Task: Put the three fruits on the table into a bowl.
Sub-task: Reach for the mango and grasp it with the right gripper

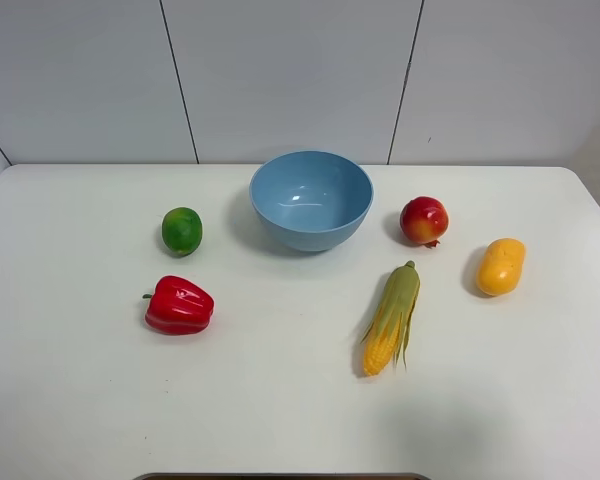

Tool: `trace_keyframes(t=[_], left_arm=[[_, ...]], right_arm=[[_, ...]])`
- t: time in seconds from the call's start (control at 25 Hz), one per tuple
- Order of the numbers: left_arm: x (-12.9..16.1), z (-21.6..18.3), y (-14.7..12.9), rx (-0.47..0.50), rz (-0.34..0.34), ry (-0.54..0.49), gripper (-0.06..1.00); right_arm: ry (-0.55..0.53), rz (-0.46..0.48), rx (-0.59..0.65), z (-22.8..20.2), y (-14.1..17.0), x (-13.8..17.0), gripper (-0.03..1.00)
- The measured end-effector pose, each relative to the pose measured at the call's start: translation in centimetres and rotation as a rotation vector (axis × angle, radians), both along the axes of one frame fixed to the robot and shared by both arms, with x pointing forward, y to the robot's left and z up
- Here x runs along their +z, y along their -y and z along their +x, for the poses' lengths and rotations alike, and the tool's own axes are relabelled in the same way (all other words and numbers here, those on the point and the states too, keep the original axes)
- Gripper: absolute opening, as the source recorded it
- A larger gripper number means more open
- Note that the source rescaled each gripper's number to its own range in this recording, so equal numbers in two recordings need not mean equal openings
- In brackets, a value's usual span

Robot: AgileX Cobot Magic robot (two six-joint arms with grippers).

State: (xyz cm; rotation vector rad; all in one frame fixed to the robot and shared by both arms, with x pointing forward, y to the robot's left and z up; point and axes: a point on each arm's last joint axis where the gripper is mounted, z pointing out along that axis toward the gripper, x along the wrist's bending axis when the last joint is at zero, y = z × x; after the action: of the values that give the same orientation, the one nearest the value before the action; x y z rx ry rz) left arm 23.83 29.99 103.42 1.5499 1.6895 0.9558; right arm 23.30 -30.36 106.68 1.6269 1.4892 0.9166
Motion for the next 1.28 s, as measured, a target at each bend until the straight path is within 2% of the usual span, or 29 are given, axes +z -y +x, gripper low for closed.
trace_keyframes(t=[0.2,0.32,0.44,0.68,0.8,1.04,1.28], left_arm=[[0.0,0.0,0.0,0.0,0.0,0.0,1.0],[0.0,0.0,0.0,0.0,0.0,0.0,1.0],[0.0,0.0,0.0,0.0,0.0,0.0,1.0],[0.0,0.0,0.0,0.0,0.0,0.0,1.0],[0.0,0.0,0.0,0.0,0.0,0.0,1.0],[0.0,0.0,0.0,0.0,0.0,0.0,1.0],[0.0,0.0,0.0,0.0,0.0,0.0,1.0]], right_arm=[[-0.013,0.042,-0.023,0.3,0.0,0.0,0.61],[-0.083,0.063,-0.028,1.5,-0.1,0.3,0.61],[-0.147,0.062,-0.031,3.2,-0.1,1.9,0.61],[-0.275,0.08,-0.05,8.7,-0.1,5.7,0.61],[-0.393,0.102,-0.077,13.2,-0.1,6.8,0.61],[-0.563,0.132,-0.119,20.1,-0.2,5.5,0.61],[-0.715,0.135,-0.144,25.5,-0.2,2.2,0.61]])
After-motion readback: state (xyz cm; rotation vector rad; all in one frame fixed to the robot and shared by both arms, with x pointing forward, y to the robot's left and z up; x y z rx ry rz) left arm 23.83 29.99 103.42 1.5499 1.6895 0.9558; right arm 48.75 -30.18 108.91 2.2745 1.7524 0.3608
